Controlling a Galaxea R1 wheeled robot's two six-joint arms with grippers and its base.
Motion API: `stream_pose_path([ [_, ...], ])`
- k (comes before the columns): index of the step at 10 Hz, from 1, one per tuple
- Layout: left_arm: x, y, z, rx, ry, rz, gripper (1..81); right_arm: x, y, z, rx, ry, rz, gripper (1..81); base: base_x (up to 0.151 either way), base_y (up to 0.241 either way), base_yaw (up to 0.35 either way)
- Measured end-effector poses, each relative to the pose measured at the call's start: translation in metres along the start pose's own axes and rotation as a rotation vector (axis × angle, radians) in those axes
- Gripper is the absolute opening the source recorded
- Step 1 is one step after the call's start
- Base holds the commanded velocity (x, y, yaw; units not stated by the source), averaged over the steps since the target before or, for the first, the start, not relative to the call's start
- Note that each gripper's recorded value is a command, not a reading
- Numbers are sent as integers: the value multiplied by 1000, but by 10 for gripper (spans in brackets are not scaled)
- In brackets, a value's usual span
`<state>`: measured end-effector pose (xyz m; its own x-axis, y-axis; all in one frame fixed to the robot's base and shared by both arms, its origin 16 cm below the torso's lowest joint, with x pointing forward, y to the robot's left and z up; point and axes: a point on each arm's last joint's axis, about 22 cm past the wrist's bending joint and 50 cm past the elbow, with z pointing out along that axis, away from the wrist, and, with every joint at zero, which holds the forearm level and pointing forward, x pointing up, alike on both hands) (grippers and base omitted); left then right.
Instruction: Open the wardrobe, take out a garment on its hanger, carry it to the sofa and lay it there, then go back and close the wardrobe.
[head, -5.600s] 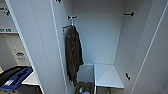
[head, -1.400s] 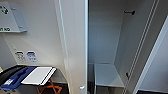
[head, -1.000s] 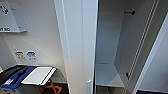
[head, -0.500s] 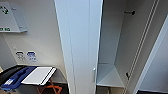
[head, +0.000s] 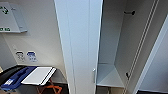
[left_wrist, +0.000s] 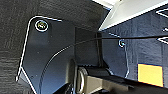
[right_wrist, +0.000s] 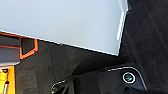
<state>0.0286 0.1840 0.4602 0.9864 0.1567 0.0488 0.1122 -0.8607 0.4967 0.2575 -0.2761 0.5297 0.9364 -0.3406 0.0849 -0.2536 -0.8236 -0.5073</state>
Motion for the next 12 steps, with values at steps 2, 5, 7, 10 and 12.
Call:
stream_pose_path([
  [2, 2, -3, -1, 4, 2, 2, 811, 17, 38, -22, -68, 20, 92, 811, 0, 0, 0],
  [5, -1, -7, -2, 11, 1, 1, 811, 89, 16, -33, -33, 119, 168, 811, 0, 0, 0],
  [7, 0, -7, -2, 12, 2, 0, 811, 95, -14, -24, 13, 114, 181, 811, 0, 0, 0],
  [10, -1, -7, -2, 12, 1, 0, 811, 63, -91, 11, 128, 39, 199, 811, 0, 0, 0],
  [12, -3, -4, 0, 7, -1, -2, 811, 36, -163, 36, 237, -10, 187, 811, 0, 0, 0],
])
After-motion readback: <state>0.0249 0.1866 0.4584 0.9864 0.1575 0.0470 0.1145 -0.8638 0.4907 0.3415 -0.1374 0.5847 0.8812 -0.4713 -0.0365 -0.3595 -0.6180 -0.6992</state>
